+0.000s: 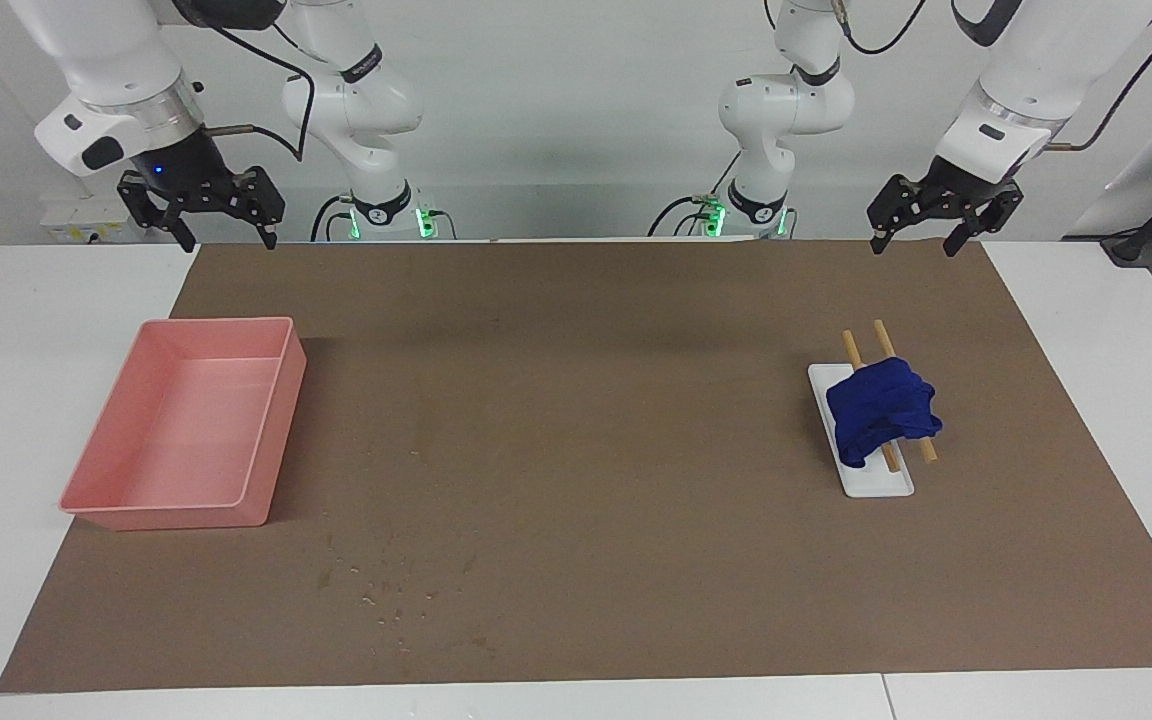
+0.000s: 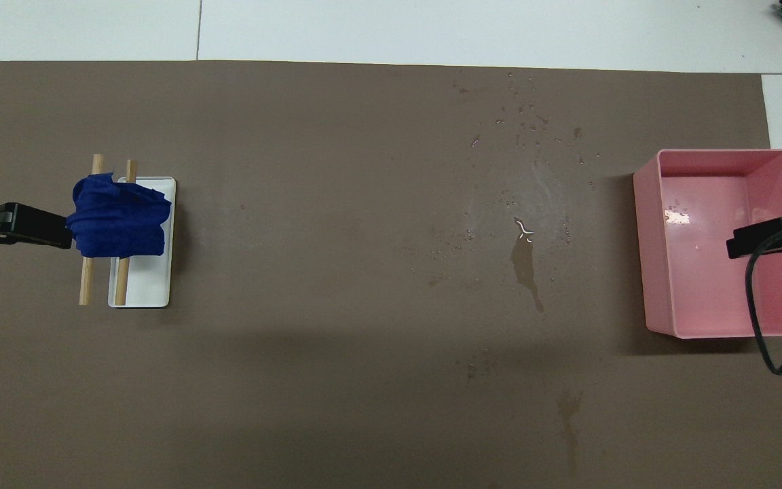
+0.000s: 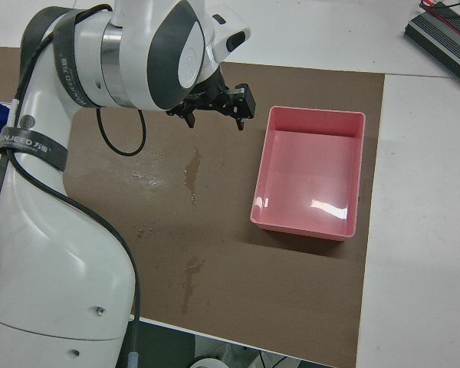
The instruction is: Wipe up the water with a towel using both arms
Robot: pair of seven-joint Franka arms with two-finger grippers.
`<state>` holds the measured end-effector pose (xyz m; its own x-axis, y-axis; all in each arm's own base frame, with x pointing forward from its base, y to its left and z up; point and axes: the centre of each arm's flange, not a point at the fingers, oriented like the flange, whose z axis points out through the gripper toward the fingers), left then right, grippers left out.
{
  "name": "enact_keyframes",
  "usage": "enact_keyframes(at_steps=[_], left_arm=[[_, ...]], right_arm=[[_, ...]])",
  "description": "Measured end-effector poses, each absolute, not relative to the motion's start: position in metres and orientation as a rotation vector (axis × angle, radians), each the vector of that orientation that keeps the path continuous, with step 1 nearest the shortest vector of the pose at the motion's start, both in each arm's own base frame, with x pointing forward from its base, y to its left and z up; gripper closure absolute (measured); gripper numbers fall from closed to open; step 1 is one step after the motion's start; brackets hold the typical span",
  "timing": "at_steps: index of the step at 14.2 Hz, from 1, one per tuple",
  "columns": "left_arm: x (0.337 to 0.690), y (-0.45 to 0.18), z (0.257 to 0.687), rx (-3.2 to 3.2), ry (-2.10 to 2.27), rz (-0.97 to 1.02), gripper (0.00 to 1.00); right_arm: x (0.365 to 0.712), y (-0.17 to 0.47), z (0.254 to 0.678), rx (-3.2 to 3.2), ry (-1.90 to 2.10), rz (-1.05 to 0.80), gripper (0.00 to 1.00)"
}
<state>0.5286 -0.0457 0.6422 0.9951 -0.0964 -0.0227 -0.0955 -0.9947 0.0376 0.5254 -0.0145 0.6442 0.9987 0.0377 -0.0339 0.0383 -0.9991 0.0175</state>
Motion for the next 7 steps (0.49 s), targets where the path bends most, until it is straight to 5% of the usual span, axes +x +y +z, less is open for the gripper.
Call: enact_keyframes(at_steps=[7], left_arm=[[0.536, -0.043, 0.622, 3.101, -0.136, 0.084, 0.0]], right_arm=[[0.526, -0.014, 0.645, 3.122, 0.047, -0.036, 0.0]])
